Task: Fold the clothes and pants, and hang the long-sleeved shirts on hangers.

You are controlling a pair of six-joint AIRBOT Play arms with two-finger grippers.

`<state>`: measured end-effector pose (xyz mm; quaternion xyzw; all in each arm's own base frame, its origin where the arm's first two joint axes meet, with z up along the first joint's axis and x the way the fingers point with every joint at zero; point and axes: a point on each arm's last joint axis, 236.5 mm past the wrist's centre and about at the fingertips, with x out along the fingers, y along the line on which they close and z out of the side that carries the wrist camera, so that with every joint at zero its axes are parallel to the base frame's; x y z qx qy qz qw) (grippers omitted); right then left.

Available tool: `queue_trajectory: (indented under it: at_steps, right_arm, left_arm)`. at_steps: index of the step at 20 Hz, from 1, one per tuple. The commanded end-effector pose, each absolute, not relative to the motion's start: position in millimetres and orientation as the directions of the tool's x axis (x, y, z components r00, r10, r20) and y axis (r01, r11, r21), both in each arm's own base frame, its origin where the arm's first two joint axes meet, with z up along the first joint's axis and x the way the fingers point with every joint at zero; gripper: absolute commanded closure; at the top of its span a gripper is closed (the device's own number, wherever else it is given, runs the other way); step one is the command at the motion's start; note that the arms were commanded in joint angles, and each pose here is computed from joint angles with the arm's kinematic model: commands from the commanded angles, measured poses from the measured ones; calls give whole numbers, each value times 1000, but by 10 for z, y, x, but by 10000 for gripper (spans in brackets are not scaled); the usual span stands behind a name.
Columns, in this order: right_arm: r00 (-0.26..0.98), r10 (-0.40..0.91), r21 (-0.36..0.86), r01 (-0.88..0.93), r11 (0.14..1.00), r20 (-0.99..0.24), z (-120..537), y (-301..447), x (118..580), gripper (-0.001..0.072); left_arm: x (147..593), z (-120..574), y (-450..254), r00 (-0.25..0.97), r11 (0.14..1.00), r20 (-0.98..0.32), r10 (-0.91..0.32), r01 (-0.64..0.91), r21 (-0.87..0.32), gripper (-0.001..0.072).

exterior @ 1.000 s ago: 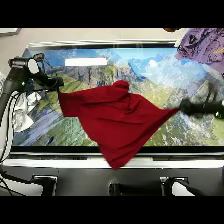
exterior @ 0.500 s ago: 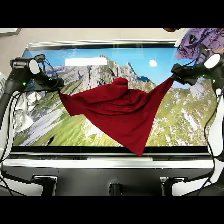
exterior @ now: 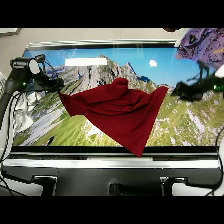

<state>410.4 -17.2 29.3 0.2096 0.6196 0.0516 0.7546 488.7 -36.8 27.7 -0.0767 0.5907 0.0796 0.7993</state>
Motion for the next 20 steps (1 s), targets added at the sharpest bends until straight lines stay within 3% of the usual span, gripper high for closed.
queue_trajectory:
  at_steps: [1, 5, 8, 17, 19, 20]
  right_arm:
    - [107, 510, 520, 241, 820, -853, -190, 403, 3213, 228]
    - [27, 565, 544, 308, 780, -825, -728, 870, 2417, 228]
    - [1, 585, 555, 320, 768, -811, -937, 1134, 2110, 227]
    - [21, 535, 517, 293, 804, -844, -1114, 1485, 2123, 251]
    - [20, 544, 526, 291, 800, -839, -1105, 1506, 2126, 590]
    - [33, 553, 540, 272, 796, -832, -1061, 1528, 2165, 682]
  left_arm:
    - [4885, 274, -383, 289, 976, -957, 36, -214, -28, 692]
    - [4873, 271, -405, 285, 977, -958, 35, -210, -26, 692]
    - [4864, 269, -426, 282, 978, -959, 34, -206, -25, 692]
    - [4838, 262, -451, 272, 979, -962, 34, -201, -22, 692]
    - [4837, 262, -450, 272, 979, -962, 34, -201, -22, 692]
    - [4822, 260, -448, 266, 979, -963, 35, -201, -20, 692]
